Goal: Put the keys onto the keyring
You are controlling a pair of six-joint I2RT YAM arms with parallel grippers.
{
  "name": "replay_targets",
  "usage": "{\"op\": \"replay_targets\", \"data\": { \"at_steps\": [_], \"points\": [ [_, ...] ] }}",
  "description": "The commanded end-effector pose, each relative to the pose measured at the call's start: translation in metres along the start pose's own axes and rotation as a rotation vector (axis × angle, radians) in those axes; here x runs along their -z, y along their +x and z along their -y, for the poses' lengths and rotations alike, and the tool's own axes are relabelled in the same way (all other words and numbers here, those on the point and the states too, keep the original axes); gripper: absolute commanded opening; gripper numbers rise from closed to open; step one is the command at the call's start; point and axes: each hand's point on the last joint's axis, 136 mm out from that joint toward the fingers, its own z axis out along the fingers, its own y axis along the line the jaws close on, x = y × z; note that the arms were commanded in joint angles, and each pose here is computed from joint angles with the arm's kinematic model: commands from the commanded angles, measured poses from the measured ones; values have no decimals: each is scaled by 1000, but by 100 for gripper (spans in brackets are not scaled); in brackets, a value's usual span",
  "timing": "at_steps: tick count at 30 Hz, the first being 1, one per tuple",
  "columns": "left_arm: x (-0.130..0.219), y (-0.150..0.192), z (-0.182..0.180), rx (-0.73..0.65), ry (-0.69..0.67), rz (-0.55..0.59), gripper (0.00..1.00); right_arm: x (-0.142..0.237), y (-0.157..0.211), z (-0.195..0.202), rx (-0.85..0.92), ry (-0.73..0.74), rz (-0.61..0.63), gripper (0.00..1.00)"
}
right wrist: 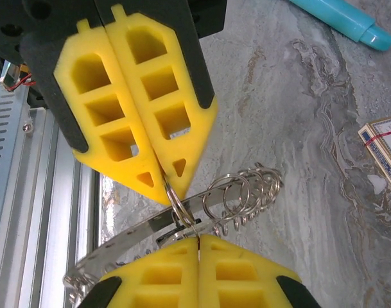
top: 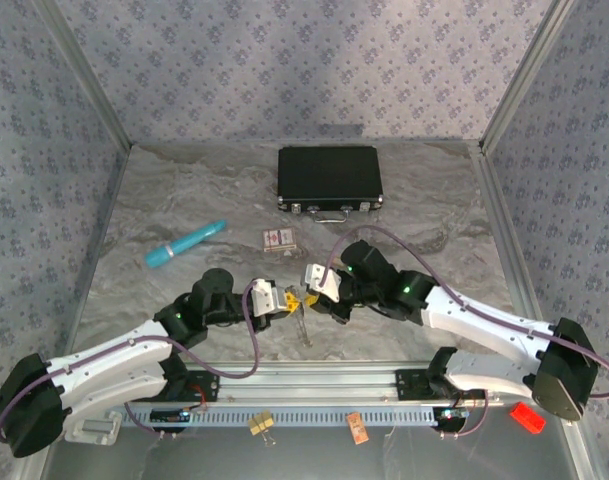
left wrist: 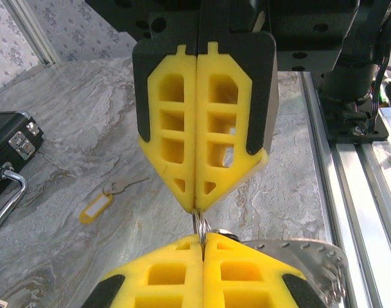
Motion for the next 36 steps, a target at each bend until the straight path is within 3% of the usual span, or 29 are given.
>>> {"op": "replay_targets", "data": {
  "at_steps": [1,6,9,12,19,29,32,36],
  "points": [
    [5,-33,1,-59,12,122,0,-4,3,-1,-21,-17,-11,0],
    [2,-40,1,-37,28,157,0,-8,-1,-1,-31,-27,5,1],
    [0,-36,1,-26,29,151,0,-2,-4,2,-19,10,34,20],
    [0,-31,1,-18,22,146,0,7,-3,3,-12,31,55,26],
    [-1,-29,1,-10,20,146,0,12,-6,-5,-9,5,87,29],
    [-2,-30,2,-8,28,148,0,8,-18,-1,3,6,130,25],
    [-2,-30,2,-5,29,148,0,5,-20,-1,3,0,132,18],
    [-2,-29,0,-3,20,141,0,5,-22,-2,4,-10,131,1]
  ]
}}
